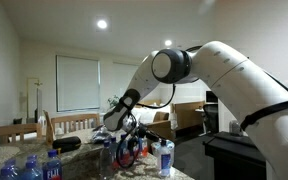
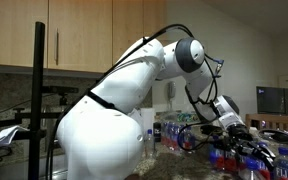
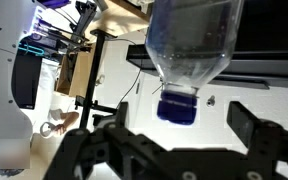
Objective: Pick up the bottles laying on the table and put them upright on the left and right side of the table
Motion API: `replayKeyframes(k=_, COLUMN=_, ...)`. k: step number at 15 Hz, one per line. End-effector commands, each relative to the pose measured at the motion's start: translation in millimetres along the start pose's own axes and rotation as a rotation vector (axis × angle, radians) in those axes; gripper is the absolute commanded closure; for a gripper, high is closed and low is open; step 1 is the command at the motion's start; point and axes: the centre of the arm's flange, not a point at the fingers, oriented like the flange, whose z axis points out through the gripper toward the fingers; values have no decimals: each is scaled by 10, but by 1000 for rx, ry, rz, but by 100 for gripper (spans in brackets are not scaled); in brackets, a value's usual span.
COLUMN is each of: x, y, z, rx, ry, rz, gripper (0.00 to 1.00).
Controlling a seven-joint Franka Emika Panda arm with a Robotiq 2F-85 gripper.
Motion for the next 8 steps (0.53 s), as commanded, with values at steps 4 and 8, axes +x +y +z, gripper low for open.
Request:
replayKeyframes(k=4, x=504, y=470, z=-78, rx=102, ry=-173, rz=-69, gripper=0)
replayKeyframes(k=8, x=862, y=807, z=-106, rx=254, ry=-293, rz=-108, gripper=0)
